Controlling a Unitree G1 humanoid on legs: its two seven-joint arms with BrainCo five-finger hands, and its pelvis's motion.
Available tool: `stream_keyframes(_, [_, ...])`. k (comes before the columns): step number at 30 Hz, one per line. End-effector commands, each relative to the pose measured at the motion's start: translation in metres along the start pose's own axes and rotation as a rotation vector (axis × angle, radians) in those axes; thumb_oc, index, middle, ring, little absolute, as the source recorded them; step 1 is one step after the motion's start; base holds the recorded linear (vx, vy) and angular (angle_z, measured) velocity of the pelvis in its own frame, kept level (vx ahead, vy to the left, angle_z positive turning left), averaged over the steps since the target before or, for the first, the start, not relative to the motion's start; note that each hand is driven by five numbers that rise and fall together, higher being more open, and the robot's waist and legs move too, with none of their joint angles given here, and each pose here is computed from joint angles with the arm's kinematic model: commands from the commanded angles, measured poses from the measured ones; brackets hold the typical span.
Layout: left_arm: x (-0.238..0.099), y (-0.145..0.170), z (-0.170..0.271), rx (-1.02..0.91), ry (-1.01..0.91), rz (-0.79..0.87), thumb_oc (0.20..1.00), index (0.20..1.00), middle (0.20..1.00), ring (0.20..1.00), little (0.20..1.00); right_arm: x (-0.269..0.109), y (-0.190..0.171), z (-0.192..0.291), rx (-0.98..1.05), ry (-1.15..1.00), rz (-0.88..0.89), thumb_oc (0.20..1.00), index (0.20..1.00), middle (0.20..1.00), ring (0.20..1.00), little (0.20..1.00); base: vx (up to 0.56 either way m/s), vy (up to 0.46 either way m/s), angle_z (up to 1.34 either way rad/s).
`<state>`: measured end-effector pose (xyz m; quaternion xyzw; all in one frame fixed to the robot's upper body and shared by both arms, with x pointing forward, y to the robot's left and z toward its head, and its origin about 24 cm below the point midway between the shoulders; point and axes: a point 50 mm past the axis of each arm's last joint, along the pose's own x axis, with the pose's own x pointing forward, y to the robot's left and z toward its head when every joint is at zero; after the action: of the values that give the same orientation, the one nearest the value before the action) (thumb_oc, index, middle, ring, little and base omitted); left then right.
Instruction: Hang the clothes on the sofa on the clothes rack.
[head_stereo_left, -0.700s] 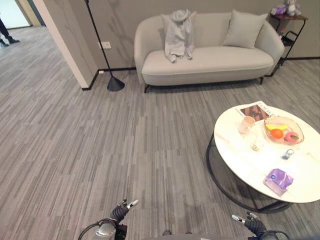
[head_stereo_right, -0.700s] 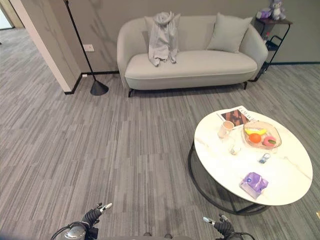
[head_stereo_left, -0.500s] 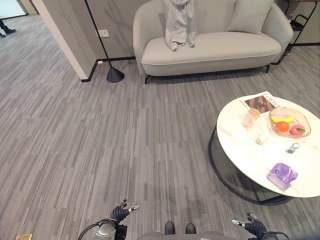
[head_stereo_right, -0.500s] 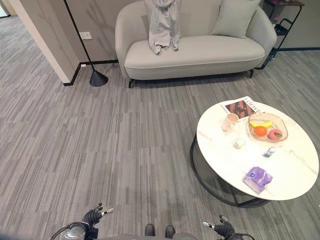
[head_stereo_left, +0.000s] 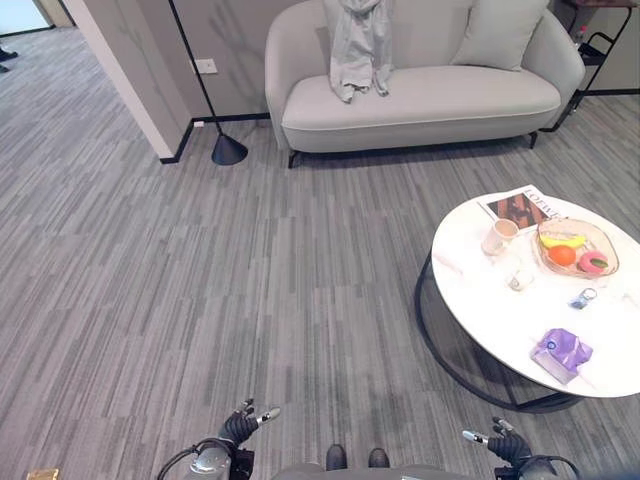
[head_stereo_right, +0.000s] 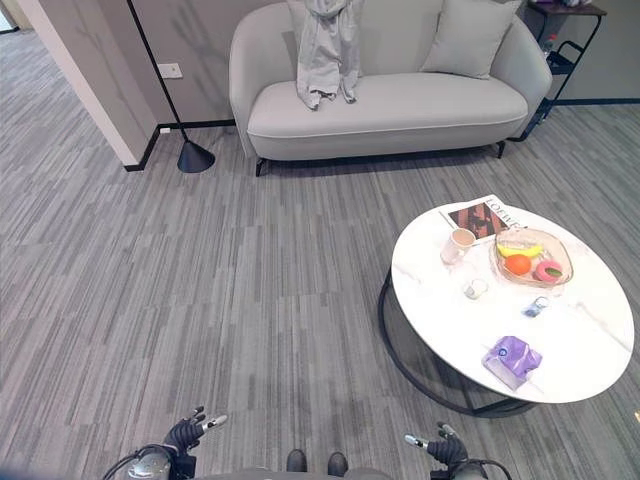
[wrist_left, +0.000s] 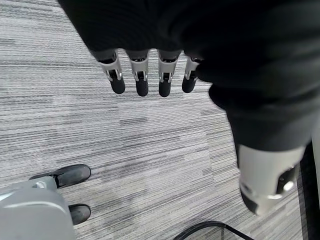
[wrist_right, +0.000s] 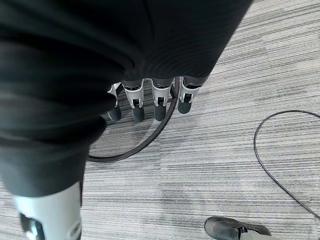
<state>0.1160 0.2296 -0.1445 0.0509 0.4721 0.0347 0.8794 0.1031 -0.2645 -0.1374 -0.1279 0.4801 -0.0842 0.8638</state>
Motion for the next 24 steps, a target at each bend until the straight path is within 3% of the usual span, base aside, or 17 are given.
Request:
stream_keyframes(1, [0.005, 0.002, 0.012, 0.049, -0.029, 0.002, 1.0, 1.0, 1.0, 1.0, 1.0, 0.001, -0.004, 0.005, 0.017, -0.025, -0.015, 1.0, 1.0, 1.0, 1.0, 1.0, 0.0, 0.0, 0.0])
stream_keyframes(18, [0.008, 0.007, 0.042, -0.019, -0.125, 0.018, 1.0, 1.0, 1.0, 1.0, 1.0, 0.001, -0.012, 0.028, 0.07, -0.125, -0.034, 1.0, 1.0, 1.0, 1.0, 1.0, 0.0, -0.078, 0.03])
stream_keyframes(24, [0.006, 0.008, 0.031, -0.068, -0.106, 0.03, 1.0, 1.0, 1.0, 1.0, 1.0, 0.001, -0.012, 0.031, 0.075, -0.142, -0.036, 1.0, 1.0, 1.0, 1.0, 1.0, 0.36, 0.07, 0.04])
